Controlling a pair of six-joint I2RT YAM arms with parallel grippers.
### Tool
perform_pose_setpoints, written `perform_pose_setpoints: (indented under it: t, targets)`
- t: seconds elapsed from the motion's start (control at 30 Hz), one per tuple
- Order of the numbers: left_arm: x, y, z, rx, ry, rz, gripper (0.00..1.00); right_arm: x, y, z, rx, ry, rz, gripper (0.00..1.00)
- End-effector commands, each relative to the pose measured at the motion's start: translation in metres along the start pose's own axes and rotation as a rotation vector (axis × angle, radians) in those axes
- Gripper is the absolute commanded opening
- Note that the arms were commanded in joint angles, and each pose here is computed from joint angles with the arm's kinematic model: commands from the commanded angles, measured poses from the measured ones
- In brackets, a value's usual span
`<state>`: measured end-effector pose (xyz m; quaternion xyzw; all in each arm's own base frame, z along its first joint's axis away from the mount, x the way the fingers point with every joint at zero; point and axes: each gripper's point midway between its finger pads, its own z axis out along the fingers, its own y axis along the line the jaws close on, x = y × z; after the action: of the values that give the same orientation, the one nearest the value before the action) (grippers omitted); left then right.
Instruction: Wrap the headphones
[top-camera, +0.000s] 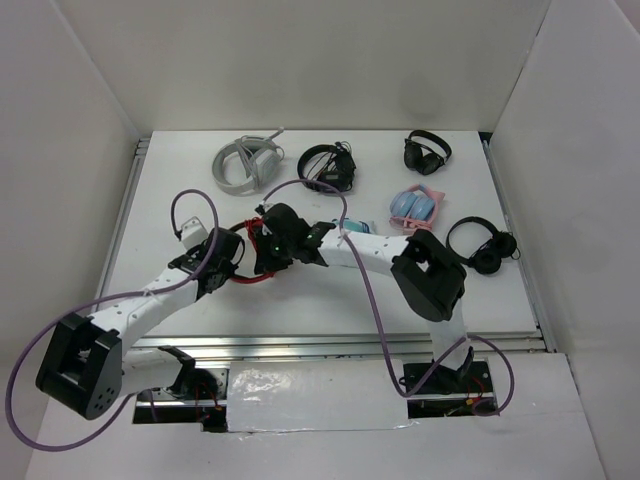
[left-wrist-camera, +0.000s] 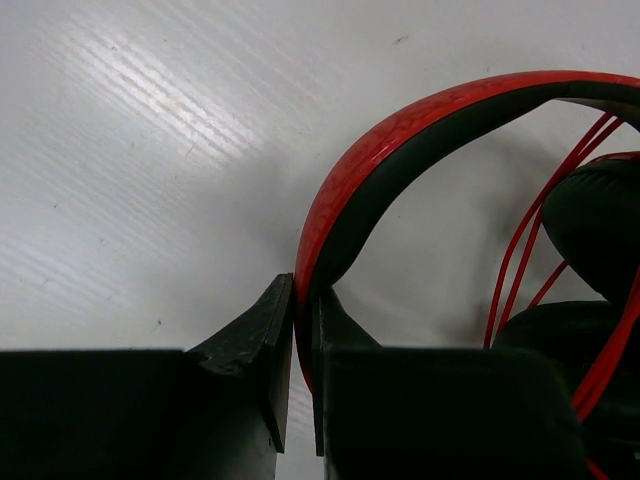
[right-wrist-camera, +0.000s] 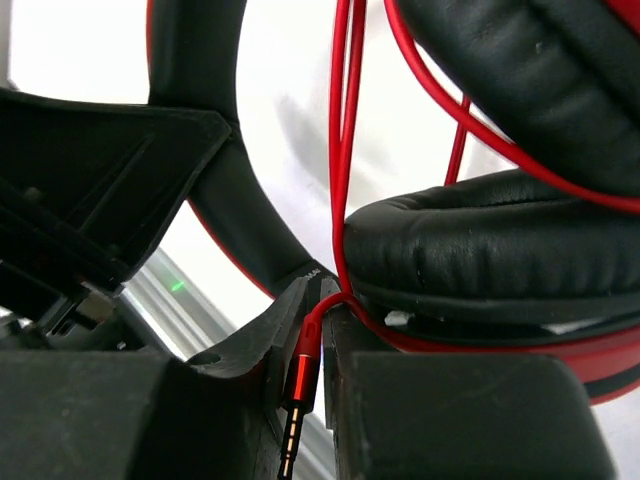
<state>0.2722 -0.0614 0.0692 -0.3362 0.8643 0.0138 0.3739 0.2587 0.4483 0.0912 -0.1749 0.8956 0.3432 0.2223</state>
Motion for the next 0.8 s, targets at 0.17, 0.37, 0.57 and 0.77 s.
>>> perform_pose_setpoints:
  t: [0.17,0.37,0.57,0.77]
  targets:
    - [-0.002,-0.036,0.018,0.143,0.052,-0.018,0.0,-0.038,-0.017,0.009,0.078,-0.064,-0.063,0.26]
    - [0.003,-0.036,0.028,0.13,0.088,0.001,0.0,-0.038,-0.029,0.018,0.114,-0.039,-0.053,0.39]
    - [0.013,-0.035,0.039,0.118,0.145,0.014,0.0,-0.04,-0.041,0.026,0.138,-0.024,-0.027,0.39]
    - [0.019,-0.033,0.046,0.111,0.193,0.025,0.11,-0.045,-0.045,0.028,0.143,-0.031,-0.026,0.45]
